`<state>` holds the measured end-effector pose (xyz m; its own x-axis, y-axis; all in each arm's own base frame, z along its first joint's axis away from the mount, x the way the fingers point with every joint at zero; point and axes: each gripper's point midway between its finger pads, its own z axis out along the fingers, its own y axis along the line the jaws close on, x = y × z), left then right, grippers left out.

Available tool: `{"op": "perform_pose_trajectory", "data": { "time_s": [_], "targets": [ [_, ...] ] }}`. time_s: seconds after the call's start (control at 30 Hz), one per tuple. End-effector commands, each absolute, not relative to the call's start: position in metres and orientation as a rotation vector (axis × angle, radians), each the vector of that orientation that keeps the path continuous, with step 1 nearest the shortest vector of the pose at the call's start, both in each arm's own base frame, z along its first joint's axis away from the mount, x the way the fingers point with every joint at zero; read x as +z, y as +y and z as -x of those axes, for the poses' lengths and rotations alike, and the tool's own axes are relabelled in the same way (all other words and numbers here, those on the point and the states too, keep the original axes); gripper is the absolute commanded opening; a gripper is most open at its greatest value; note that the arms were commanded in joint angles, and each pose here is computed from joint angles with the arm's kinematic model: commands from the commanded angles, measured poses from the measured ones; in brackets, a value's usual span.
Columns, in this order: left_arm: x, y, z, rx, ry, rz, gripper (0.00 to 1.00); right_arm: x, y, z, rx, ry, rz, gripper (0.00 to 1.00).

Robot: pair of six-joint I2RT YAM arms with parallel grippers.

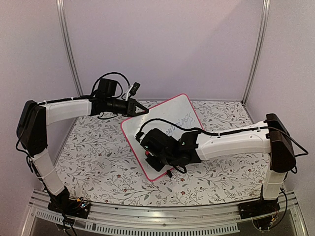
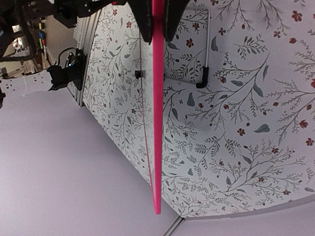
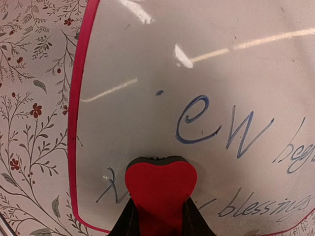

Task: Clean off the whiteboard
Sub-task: Erase the whiteboard at the center of the board.

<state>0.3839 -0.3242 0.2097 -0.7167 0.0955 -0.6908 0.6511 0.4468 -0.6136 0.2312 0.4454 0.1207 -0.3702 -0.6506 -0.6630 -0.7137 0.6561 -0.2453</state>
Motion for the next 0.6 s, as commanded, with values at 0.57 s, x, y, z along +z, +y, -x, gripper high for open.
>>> {"op": "perform_pose_trajectory", "data": {
  "time_s": [0.57],
  "targets": [
    [0.214, -0.321, -0.388, -1.204, 2.099, -0.617, 0.0, 0.156, 0.438, -0.244, 0.035, 2.047, 1.008, 0.0]
  ]
}}
